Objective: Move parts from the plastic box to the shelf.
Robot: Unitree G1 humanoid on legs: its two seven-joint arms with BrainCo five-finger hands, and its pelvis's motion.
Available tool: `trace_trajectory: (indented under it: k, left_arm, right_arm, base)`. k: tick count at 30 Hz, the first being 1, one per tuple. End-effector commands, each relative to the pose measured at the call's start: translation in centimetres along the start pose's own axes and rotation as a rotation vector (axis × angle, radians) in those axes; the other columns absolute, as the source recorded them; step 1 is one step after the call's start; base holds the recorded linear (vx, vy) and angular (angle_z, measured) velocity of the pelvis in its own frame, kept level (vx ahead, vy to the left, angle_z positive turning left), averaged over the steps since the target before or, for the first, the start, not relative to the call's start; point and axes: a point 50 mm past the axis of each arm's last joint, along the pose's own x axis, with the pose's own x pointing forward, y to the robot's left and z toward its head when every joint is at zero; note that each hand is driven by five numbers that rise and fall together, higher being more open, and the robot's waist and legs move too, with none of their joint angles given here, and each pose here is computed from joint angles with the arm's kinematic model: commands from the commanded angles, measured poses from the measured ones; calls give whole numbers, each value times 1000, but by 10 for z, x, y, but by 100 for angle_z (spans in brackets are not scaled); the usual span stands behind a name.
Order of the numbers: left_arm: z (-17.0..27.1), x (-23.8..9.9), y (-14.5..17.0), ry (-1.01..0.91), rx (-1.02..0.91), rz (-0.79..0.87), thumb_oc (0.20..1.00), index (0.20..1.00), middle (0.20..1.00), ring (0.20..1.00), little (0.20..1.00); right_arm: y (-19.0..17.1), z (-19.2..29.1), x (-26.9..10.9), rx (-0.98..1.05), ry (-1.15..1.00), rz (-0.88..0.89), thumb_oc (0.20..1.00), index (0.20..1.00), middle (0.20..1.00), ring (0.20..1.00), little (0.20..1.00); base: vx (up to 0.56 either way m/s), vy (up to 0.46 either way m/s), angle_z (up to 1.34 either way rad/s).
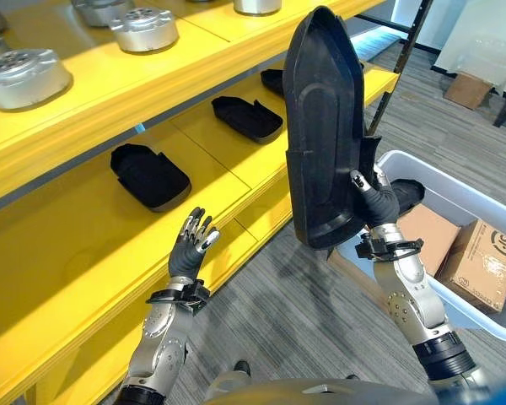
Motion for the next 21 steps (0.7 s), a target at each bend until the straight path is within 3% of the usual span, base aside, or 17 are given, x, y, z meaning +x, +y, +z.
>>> trace_trajectory:
  k: [1,12,21]
  left_arm:
    - [29,9,-9,-155,40,-44,1000,1000,1000,1000,1000]
    - [34,12,-11,-174,107,-62,1000,1000,1000,1000,1000]
    - [30,7,-12,-166,83,-64,1000,1000,1000,1000,1000]
  right_arm:
    - [3,21,7,5,-122,36,200,200,200,200,200]
    - [10,14,-5,22,-77,73,200,200,200,200,200]
    - [9,11,-9,42,-47,115,200,200,200,200,200]
  base:
    - [29,150,33]
    - [28,198,41]
    - [39,-55,38]
